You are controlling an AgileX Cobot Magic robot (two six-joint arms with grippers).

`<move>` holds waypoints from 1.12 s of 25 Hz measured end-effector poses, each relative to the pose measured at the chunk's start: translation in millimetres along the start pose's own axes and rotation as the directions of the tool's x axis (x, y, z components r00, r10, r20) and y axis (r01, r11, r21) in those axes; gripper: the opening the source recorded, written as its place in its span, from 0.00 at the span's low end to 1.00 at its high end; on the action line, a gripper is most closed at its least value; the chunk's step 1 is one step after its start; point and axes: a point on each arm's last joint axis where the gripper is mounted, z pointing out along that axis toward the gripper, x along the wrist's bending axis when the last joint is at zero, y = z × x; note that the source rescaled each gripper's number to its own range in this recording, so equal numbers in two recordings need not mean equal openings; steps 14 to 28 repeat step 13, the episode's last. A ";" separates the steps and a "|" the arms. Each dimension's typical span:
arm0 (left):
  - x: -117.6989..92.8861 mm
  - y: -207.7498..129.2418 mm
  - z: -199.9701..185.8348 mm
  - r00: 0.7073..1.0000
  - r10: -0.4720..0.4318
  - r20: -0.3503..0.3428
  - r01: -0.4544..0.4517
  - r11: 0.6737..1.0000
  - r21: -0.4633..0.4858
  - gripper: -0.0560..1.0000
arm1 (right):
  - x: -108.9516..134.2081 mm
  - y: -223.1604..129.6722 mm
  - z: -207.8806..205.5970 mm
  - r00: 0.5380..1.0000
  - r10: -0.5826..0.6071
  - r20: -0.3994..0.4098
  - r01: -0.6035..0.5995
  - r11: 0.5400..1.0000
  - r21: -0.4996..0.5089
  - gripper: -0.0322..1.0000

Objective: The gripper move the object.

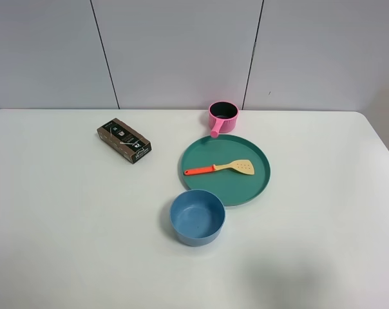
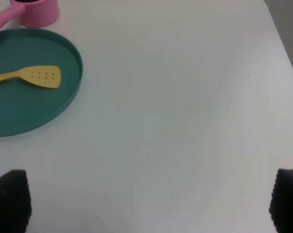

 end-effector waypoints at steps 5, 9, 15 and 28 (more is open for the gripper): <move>0.0 0.0 0.0 1.000 0.000 0.000 0.000 1.000 0.000 0.96 | 0.0 0.0 0.0 1.000 0.000 0.000 0.000 1.000 0.000 1.00; 0.1 0.0 0.0 1.000 0.000 -0.001 0.000 1.000 0.000 0.96 | 0.0 0.0 0.0 1.000 0.000 0.000 0.000 1.000 0.000 1.00; 0.1 0.0 0.0 1.000 0.001 -0.001 -0.001 1.000 0.000 0.96 | 0.0 0.0 0.0 1.000 0.000 0.000 0.000 1.000 0.000 1.00; 0.1 0.0 0.0 1.000 0.001 -0.001 -0.001 1.000 0.000 0.96 | 0.0 0.0 0.0 1.000 0.000 0.000 0.000 1.000 0.000 1.00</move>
